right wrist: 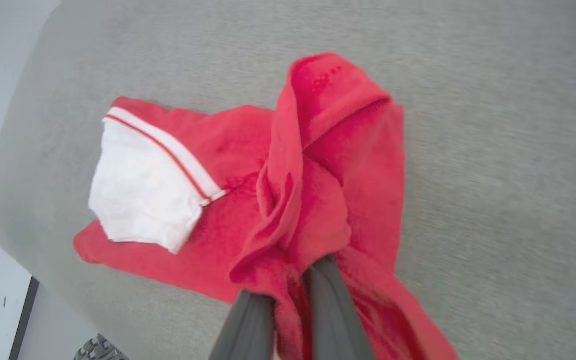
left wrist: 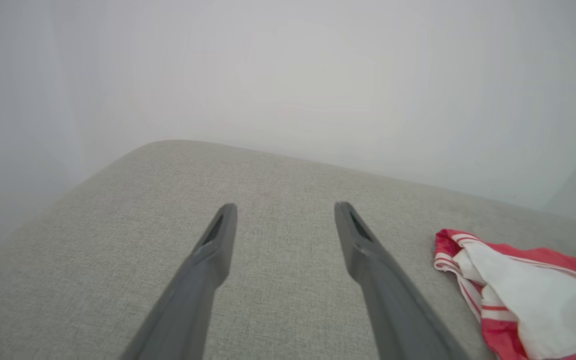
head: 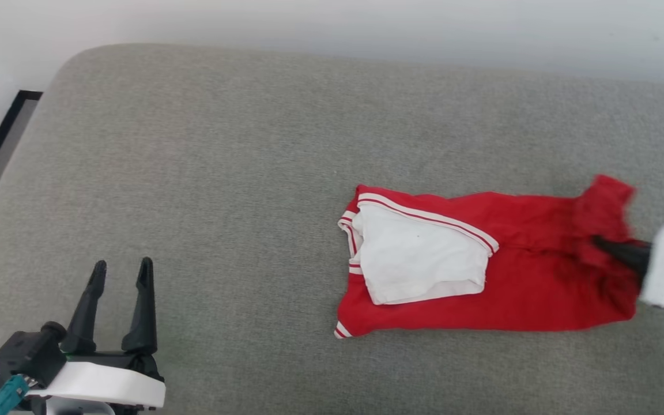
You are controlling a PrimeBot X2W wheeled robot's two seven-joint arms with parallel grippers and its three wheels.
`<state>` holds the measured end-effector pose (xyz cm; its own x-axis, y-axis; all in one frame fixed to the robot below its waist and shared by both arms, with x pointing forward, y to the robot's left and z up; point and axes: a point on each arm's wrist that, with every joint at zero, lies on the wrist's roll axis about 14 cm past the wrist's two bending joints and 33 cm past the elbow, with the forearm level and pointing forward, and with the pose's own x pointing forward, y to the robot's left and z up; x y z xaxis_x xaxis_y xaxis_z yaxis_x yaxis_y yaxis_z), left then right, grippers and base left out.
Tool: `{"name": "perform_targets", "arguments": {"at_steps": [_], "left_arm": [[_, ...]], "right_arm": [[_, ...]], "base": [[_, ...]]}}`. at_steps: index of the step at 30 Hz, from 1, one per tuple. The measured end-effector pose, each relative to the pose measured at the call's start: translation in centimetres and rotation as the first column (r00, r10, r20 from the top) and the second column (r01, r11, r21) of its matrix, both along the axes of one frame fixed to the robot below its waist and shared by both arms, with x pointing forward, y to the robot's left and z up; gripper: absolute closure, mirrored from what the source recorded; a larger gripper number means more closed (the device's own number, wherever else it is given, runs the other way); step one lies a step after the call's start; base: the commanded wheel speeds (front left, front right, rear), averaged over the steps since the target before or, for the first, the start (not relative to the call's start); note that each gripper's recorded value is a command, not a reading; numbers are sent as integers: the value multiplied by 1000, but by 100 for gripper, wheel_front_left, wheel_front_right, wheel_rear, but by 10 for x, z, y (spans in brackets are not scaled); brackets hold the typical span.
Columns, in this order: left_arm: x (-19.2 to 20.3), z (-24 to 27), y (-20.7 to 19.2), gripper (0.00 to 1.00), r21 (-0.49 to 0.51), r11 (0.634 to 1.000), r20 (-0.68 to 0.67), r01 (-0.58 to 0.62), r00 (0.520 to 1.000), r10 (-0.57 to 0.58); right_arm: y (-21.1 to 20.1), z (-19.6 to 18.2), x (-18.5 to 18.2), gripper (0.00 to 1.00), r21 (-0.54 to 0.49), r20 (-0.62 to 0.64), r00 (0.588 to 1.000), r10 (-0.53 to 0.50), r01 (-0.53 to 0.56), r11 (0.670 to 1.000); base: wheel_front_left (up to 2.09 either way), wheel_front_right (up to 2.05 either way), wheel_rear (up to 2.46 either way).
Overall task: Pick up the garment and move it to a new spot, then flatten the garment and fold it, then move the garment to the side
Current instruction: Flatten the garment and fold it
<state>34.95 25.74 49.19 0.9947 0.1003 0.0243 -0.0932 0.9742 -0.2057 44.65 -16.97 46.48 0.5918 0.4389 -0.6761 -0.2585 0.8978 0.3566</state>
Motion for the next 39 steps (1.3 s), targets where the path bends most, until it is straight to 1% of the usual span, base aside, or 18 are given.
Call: {"name": "perform_targets", "arguments": {"at_steps": [4,8,14,19,20,21,22,23,28,33,39], "left_arm": [[-6,1,0,0,-1,1000,3,-4,1000,4],[-11,4,-1,0,-2,1000,7,-4,1000,4],[-14,9,-3,0,0,1000,22,0,1000,0],[-20,11,-1,0,-3,1000,25,-12,1000,12],[-21,12,0,0,-5,1000,28,-17,999,18],[-21,13,1,0,-6,1000,32,-22,999,22],[-21,14,2,0,-8,1000,35,-23,999,23],[-22,14,2,0,-8,1000,36,-23,999,23],[-23,17,4,0,-11,999,47,-32,998,32],[-22,18,5,0,-14,999,53,-31,998,31],[-13,22,-1,0,-13,1000,68,-3,998,4]], "right_arm": [[50,10,-7,100,32,33,991,130,-131,991],[99,12,-12,100,64,49,970,239,-241,968],[153,7,-15,100,77,55,935,350,-353,932],[185,-4,-20,100,70,39,908,416,-418,906],[190,-6,-21,84,68,36,903,427,-429,901],[194,-8,-21,57,66,39,901,432,-434,898],[197,-9,-20,7,63,39,899,435,-437,897],[199,-10,-20,0,56,38,895,444,-446,893],[201,-7,-21,0,63,38,891,453,-455,889],[191,15,-16,0,108,99,904,416,-425,899],[144,39,0,0,99,208,934,290,-315,944]], "base": [[0,0,0],[0,0,0],[0,0,0],[0,0,0],[0,0,0],[0,0,0],[0,0,0],[0,0,0],[0,0,0],[0,0,0],[0,0,0]]}}
